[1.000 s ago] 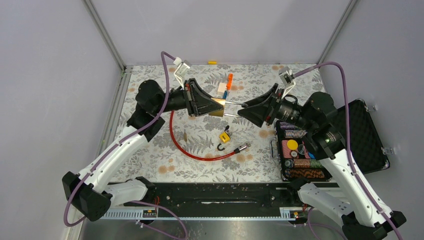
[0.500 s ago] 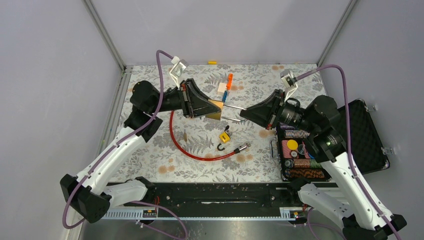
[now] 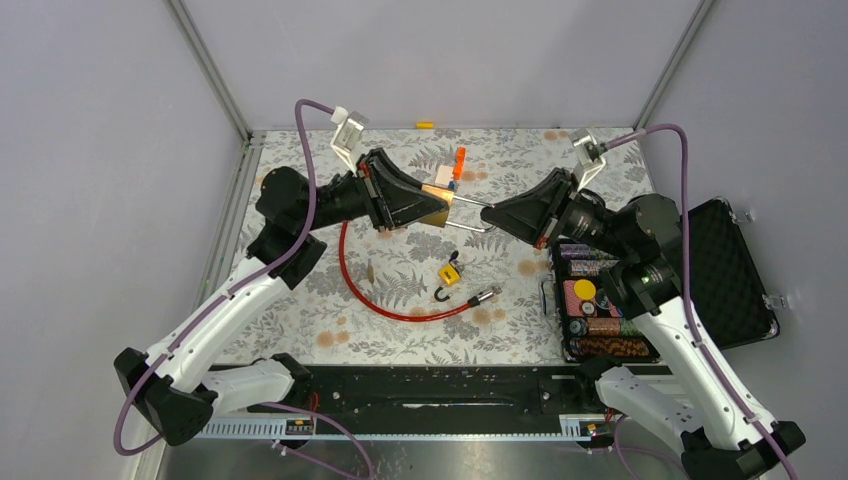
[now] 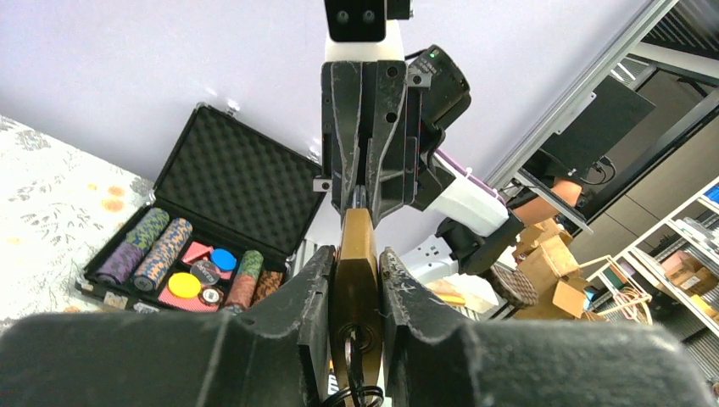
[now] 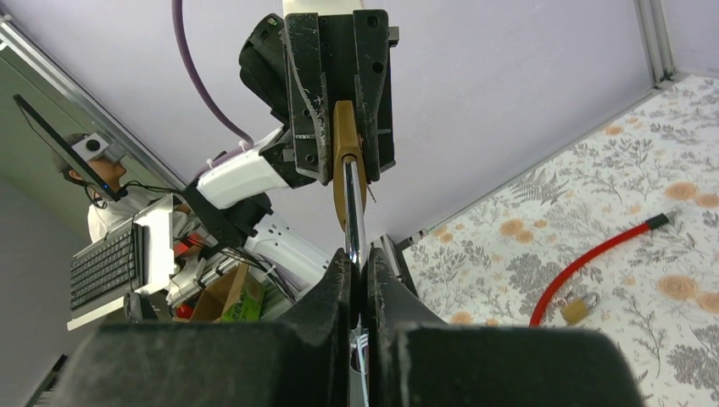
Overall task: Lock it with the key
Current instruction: Lock the lock.
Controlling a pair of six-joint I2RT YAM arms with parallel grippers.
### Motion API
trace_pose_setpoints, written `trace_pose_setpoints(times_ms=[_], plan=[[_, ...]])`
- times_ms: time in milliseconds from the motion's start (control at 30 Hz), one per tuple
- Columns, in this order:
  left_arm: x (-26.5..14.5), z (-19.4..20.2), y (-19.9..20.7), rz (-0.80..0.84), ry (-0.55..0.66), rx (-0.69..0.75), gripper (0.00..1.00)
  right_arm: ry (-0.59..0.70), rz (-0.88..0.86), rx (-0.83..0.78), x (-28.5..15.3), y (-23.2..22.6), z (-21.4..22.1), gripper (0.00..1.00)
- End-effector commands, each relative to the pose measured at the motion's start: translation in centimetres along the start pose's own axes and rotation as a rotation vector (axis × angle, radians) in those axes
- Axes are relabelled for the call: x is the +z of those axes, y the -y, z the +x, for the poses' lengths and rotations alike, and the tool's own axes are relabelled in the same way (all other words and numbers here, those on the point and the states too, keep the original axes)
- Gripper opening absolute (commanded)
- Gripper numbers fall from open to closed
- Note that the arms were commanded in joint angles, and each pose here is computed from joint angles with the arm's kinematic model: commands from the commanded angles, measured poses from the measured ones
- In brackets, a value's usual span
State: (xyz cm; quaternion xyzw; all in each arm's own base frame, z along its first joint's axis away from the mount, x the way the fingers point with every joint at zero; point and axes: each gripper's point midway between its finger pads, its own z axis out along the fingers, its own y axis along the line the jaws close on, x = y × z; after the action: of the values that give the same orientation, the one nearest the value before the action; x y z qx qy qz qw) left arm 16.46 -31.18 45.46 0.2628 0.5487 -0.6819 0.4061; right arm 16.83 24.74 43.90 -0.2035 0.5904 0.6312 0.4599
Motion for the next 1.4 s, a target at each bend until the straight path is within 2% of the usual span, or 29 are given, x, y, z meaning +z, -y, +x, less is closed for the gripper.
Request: trace_pose_setpoints(times_ms=[0,233,433,767,900,967,1133,1233,1367], plan=[[3.1,3.1,0.8,0.069,-0.099,-0.032,0.00,0.010,-0.049,0.047,2.2,0.4,-0.1,0.00],[3.3,7.6,-3.0,-0.020,-0.178,-0.150,0.00,0.059,-0.012,0.058,2.9,1.4,-0.7,0.00],[3.0,10.1,-4.7,-0.064,-0.225,-0.201,0.00,0.091,-0.017,0.071,3.2,1.5,-1.3,0.00],[3.7,14.6,-5.6,-0.052,-0.335,-0.277,0.00,0.153,-0.066,0.074,3.6,0.6,-2.8,0.00],[3.7,16.6,-5.4,-0.034,-0.369,-0.313,0.00,0.141,-0.087,0.072,4.1,0.4,-3.0,0.00],[3.6,17.5,-5.4,-0.028,-0.396,-0.324,0.00,0.094,-0.085,0.077,4.4,0.5,-2.5,0.00],[3.9,18.3,-5.7,-0.051,-0.453,-0.277,0.00,0.037,-0.129,0.127,5.2,0.3,-1.7,0.00],[4.1,19.2,-6.1,-0.052,-0.485,-0.308,0.00,0.050,-0.124,0.121,5.1,0.1,-2.0,0.00],[3.5,17.4,-6.7,-0.100,-0.446,-0.248,0.00,0.049,-0.062,0.091,4.6,0.7,-1.8,0.00]])
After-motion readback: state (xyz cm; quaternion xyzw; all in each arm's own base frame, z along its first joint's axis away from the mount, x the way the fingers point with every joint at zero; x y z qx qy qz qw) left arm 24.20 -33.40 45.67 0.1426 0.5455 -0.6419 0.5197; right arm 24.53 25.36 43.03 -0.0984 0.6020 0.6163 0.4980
